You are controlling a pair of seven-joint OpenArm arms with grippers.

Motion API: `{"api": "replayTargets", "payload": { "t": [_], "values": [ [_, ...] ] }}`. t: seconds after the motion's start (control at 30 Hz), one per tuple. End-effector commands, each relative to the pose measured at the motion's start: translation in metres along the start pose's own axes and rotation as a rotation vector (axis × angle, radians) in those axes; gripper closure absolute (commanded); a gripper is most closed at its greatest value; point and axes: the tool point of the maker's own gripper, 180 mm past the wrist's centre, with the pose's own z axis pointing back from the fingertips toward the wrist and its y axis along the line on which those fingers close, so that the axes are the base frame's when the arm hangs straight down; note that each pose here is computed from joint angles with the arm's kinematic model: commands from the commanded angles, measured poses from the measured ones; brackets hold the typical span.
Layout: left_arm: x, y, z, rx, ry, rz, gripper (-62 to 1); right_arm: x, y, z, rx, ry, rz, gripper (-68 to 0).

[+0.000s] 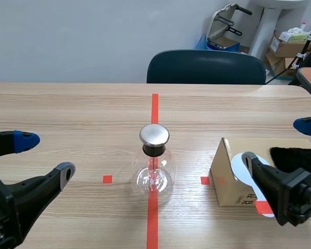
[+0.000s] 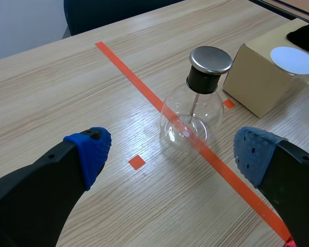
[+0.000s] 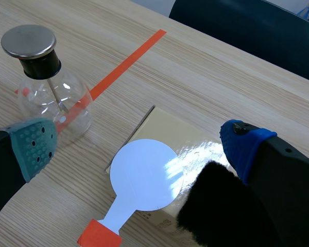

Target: Do the electroscope experiment

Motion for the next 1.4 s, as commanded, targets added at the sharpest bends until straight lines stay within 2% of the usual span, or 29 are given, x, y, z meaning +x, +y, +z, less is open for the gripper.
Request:
{"api": "replayTargets", "payload": {
  "t": [0.0, 0.07, 0.17, 0.33, 0.43, 0.6, 0.83, 0.97, 1.07, 1.37],
  "values": [
    [0.007, -0.002, -0.001, -0.007, -0.029, 0.005, -51.4, 0.01, -0.001, -0.002, 0.008, -0.025, 0.04, -67.9],
    [0.008, -0.003, 0.0, -0.017, -0.03, 0.0, -51.4, 0.009, 0.0, -0.002, 0.016, -0.013, 0.086, -67.9],
    [0.01, -0.007, 0.0, -0.047, -0.035, -0.01, -51.4, 0.013, 0.011, -0.001, 0.051, -0.011, 0.197, -67.9],
    [0.015, -0.022, 0.0, -0.137, -0.055, -0.039, -51.4, 0.022, 0.048, 0.008, 0.155, -0.044, 0.398, -67.9],
    [0.018, -0.033, 0.001, -0.198, -0.077, -0.046, -51.4, 0.007, 0.073, 0.013, 0.213, -0.004, 0.542, -67.9],
    [0.018, -0.05, 0.004, -0.29, -0.085, -0.048, -51.4, -0.019, 0.085, 0.017, 0.172, 0.09, 0.787, -67.9],
    [0.017, -0.076, 0.014, -0.418, -0.095, -0.035, -51.4, -0.04, 0.088, 0.02, 0.077, 0.144, 1.041, -67.9],
    [0.018, -0.09, 0.02, -0.481, -0.119, -0.04, -51.4, -0.049, 0.083, 0.022, -0.007, 0.137, 1.138, -67.9],
    [0.018, -0.094, 0.022, -0.497, -0.125, -0.031, -51.4, -0.054, 0.079, 0.026, -0.067, 0.145, 1.197, -67.9],
    [0.019, -0.098, 0.021, -0.504, -0.132, -0.024, -51.4, -0.07, 0.058, 0.024, -0.214, 0.189, 1.29, -67.9]
  ]
}}
